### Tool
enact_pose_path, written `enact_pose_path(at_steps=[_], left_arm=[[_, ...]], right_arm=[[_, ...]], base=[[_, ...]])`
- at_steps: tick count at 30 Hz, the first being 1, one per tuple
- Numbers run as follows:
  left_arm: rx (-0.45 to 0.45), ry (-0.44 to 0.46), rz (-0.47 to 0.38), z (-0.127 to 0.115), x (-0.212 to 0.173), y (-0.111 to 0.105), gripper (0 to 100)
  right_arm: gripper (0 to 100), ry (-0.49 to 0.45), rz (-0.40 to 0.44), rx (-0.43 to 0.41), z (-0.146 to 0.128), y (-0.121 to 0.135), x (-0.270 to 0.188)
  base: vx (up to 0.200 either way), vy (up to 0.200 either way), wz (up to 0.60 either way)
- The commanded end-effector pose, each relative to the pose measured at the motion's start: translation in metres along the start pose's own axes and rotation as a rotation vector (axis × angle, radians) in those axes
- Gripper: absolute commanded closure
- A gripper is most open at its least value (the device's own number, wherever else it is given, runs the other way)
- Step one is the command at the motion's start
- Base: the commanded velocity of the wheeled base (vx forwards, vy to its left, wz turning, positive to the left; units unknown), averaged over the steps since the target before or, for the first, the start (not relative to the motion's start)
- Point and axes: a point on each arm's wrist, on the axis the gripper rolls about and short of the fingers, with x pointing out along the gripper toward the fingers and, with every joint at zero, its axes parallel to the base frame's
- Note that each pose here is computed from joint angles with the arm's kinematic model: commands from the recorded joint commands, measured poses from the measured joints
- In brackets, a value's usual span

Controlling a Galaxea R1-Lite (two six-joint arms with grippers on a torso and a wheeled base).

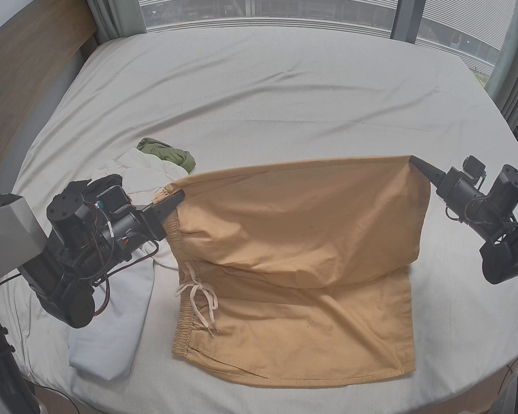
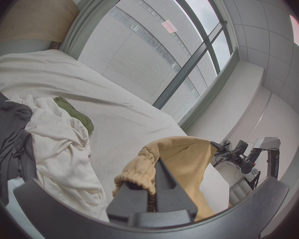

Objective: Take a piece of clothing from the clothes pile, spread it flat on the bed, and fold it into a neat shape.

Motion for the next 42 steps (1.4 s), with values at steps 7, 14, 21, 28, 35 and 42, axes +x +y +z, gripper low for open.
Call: enact_pose_path(at_steps=[7,14,21,28,35,42], left_arm=[[-0.008,-0.012,0.055,-0.013,0.016,0.018,100],[-0.007,-0.022,0.052,-0.014,0.024,0.024,100],[-0.028,-0.049,0.039,-0.010,0.031,0.026,100],[-0.041,-0.067,0.028,-0.008,0.038,0.028,100],[-0.036,-0.080,0.030,-0.011,0.047,0.034,0],[-0.048,-0.109,0.115,-0.020,0.053,0.045,0]], right_arm=[[100,0.006,-0.010,0.007,-0.008,-0.019,0.012],[100,0.003,-0.019,0.006,-0.010,-0.031,0.017],[100,0.002,-0.013,0.003,-0.013,-0.038,0.023],[100,0.030,0.016,0.006,-0.017,-0.043,0.026],[0,0.017,0.021,-0.005,-0.016,-0.048,0.032],[0,0.003,-0.019,-0.002,-0.018,-0.053,0.028]], base=[[0.000,0.000,0.00],[0.000,0.000,0.00],[0.000,0.000,0.00],[0.000,0.000,0.00],[0.000,0.000,0.00],[0.000,0.000,0.00]])
